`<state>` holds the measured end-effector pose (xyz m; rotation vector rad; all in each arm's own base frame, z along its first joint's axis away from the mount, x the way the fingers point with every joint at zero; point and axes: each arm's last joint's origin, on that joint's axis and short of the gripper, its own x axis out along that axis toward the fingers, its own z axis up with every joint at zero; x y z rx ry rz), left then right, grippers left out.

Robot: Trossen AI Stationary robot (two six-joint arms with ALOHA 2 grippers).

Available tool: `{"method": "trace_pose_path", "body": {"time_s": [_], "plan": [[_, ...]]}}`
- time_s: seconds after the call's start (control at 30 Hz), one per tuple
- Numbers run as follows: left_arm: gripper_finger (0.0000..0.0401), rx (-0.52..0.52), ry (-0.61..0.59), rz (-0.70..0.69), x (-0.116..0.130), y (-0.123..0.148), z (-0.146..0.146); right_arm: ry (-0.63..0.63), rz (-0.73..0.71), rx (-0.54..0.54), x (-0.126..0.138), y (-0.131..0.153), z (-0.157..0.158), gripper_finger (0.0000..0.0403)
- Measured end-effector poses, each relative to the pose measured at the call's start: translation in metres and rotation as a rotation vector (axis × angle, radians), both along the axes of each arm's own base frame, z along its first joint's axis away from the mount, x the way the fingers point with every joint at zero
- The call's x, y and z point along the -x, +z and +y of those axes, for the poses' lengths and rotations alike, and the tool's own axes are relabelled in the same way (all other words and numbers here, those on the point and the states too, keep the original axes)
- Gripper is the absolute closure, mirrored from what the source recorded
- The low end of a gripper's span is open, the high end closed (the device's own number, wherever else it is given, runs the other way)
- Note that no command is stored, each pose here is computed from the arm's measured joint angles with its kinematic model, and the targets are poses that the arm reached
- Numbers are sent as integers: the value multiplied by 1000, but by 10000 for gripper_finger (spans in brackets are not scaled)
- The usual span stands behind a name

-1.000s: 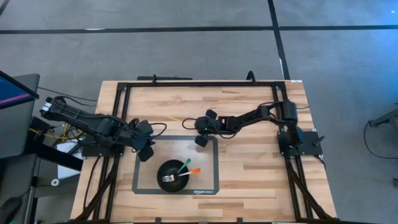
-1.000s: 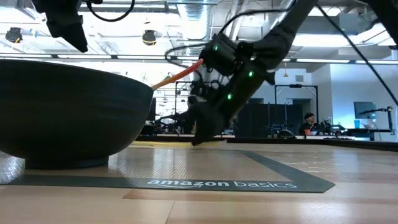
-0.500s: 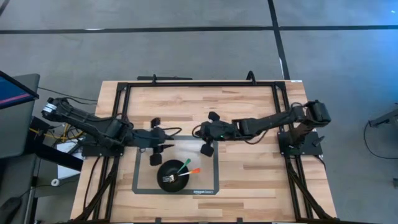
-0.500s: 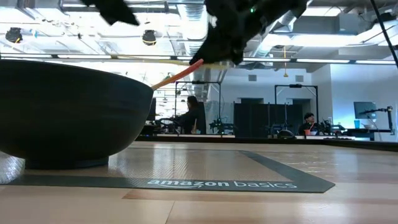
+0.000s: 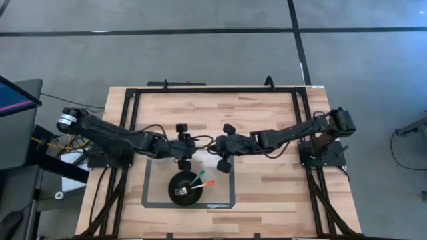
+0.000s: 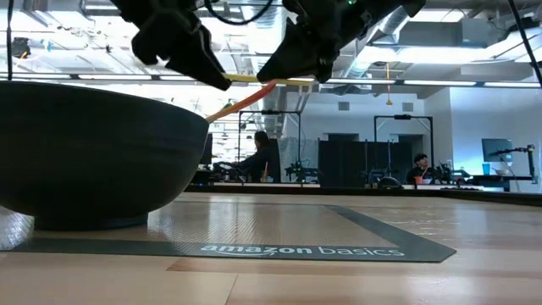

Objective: Pick & Place Utensil
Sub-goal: Put the yellow straw into the white cup on the mat

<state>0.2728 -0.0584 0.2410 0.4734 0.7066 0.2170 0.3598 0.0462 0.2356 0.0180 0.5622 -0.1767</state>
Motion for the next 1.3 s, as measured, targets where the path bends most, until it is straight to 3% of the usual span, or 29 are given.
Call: {"method": "trace_pose_path", "body": {"time_s": [0.23,0.57,0.9,1.13,1.3], "plan": [[274,-6,-11,11,-2,-4,-5,-1,1,0,0,0,0,390],[392,0,-15,8,-1,-4,-7,-1,8,2,1,0,0,333],[396,79,-47,51,4,-8,-15,26,25,1,9,7,11,304],[397,141,-145,50,17,-8,-48,27,97,-5,20,8,15,292],[397,61,-99,-128,46,20,-72,-21,154,-48,28,8,13,290]]}}
